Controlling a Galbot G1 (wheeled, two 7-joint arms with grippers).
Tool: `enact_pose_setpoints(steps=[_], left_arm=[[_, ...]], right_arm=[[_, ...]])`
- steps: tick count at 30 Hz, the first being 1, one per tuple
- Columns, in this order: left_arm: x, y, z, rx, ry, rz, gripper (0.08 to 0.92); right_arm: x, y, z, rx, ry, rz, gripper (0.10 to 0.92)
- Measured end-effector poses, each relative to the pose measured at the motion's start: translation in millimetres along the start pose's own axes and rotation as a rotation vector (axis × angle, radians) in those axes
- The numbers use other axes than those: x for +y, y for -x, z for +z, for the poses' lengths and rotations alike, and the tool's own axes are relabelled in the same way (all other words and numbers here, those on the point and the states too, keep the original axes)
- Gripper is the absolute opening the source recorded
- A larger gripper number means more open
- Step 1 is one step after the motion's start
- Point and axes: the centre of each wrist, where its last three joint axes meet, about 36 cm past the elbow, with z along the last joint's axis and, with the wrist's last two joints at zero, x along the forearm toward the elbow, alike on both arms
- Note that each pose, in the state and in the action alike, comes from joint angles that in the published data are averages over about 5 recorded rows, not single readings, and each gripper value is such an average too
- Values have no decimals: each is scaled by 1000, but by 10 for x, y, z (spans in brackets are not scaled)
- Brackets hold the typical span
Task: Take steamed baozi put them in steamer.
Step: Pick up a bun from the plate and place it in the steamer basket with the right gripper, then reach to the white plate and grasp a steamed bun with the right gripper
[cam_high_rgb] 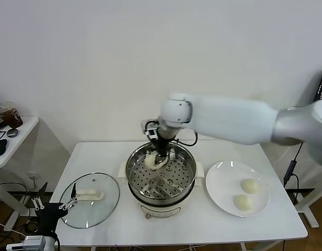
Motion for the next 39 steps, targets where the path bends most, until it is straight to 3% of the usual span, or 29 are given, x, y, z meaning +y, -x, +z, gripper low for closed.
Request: enact_pose_setpoints(steps=[16,22,30,39], left_arm=[[-3,11,33,4,-2,-2,823],[-2,11,26,1,-2,-2,823],[33,25,10,-4,5,0,823],[20,69,20,-5,9,19,823]], right_arm=[[-38,694,-358,22,94,-21,452],[-46,718,-385,13,110,-18,565],[-81,306,-219,17,78,-6,796],[119,-476,638,65,-16,-24,823]])
